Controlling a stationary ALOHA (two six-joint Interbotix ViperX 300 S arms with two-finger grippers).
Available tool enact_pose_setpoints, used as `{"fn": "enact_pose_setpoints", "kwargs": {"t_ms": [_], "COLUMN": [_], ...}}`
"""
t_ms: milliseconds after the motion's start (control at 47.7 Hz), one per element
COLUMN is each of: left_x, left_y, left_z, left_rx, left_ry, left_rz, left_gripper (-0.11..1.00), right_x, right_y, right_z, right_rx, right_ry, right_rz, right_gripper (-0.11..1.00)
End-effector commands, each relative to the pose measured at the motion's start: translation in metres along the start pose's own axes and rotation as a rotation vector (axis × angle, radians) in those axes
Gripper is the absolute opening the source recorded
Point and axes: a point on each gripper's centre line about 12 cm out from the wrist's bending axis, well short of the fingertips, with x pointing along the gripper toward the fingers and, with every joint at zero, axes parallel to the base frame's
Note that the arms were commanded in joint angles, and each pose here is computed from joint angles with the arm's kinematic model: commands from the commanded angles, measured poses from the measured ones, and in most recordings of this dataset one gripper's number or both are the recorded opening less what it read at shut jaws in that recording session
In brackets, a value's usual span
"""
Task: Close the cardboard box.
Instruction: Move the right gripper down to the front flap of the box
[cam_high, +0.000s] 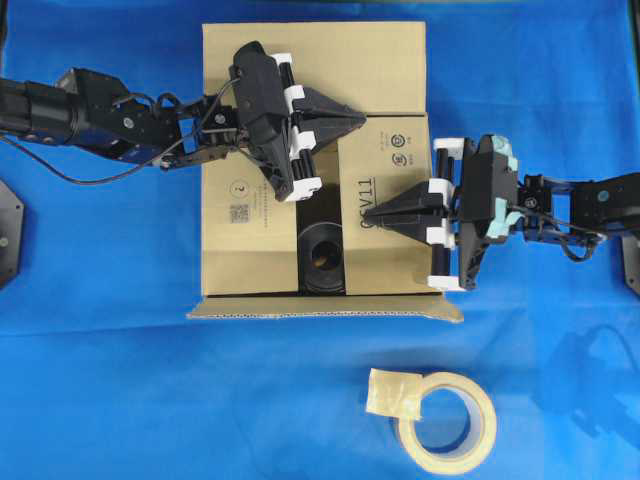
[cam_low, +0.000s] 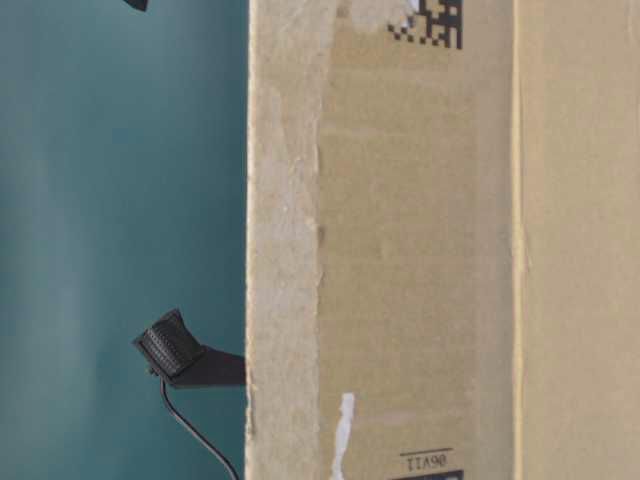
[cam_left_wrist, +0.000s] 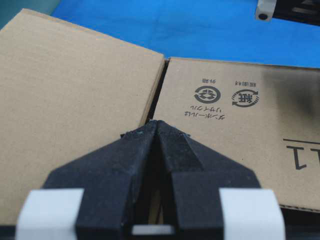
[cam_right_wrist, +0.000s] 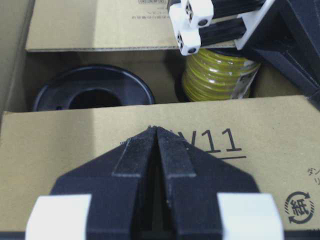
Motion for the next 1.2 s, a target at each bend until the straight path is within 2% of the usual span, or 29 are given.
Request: {"fn": "enact_pose_setpoints", "kwargs": {"t_ms": [0,231,399,587,692,776,965,1175], "left_x": [0.000,-0.001,-0.001,-0.001,-0.001,-0.002,-0.002,-0.003], "left_y": [0.002,0.002,0.001,0.002,0.001,0.002,0.002,0.001], "left_z": [0.005,0.003,0.003,0.002,0.001,0.001,0.000,-0.001], "left_rx": [-0.003,-0.004,-0.003,-0.006,-0.004,-0.006,-0.006,-0.010], "left_ry": [-0.006,0.002,0.003,0.003,0.008,0.006,0.009,0.011], "left_rz": [0.003,0.005,0.002,0.005,0.002,0.004,0.003,0.002], "left_gripper": [0.00,0.00,0.00,0.00,0.00,0.00,0.00,0.00], "right_x": [-0.009,-0.047,-0.077,-0.105,-0.114,-0.112,-0.086,-0.073], "right_y": [0.006,0.017,0.037,0.078,0.107,0.125,0.133,0.131], "right_z": [0.027,0.064,0.083,0.087,0.080,0.067,0.034,0.012], "right_rx": [0.010,0.020,0.015,-0.019,-0.068,-0.115,-0.150,-0.160], "right_ry": [-0.063,-0.132,-0.210,-0.281,-0.286,-0.257,-0.140,-0.079], "right_rz": [0.022,0.072,0.156,0.323,0.435,0.490,0.476,0.455], "right_gripper": [0.00,0.00,0.00,0.00,0.00,0.00,0.00,0.00]}}
